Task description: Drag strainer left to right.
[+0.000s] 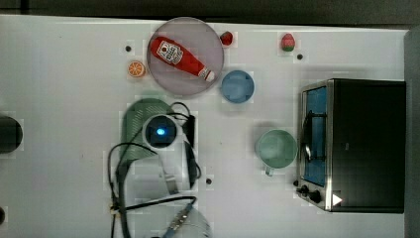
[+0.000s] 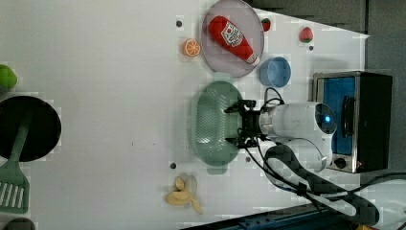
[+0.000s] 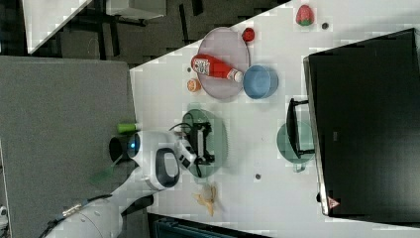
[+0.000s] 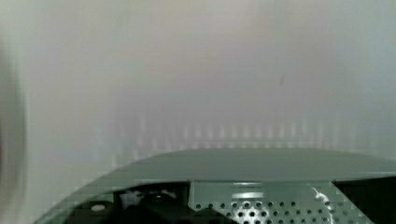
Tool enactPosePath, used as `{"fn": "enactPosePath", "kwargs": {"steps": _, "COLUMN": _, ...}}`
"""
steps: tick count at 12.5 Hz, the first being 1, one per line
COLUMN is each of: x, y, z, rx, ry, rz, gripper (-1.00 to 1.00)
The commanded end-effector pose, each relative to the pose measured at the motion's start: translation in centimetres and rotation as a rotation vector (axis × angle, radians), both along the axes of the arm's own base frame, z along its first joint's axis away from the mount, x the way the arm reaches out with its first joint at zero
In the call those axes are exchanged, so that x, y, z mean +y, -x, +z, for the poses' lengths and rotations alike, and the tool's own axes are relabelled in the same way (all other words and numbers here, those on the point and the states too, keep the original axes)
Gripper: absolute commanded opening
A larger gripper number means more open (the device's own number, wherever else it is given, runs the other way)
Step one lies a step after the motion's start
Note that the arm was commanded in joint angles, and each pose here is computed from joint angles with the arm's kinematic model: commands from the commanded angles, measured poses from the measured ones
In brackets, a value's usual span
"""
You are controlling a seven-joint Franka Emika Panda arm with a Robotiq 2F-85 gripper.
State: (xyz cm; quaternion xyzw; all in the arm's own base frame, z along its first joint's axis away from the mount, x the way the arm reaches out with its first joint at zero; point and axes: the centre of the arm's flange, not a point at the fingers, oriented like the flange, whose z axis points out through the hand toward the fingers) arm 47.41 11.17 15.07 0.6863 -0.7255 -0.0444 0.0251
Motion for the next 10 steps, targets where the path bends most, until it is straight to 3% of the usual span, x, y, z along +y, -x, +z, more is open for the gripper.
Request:
{"fn": "enactPosePath", "kwargs": {"steps": 1, "x": -3.8, "y": -1.3, "z": 1.0, "rx": -0.033, "ry": 0.008, "rz": 0.046, "gripper": 1.00}}
{"fn": "enactPosePath", "kwargs": {"steps": 10, "x": -13.5, "y": -1.7, "z": 0.8, "rx": -0.030, "ry": 0.063, "rz": 0.069, "gripper": 1.00}}
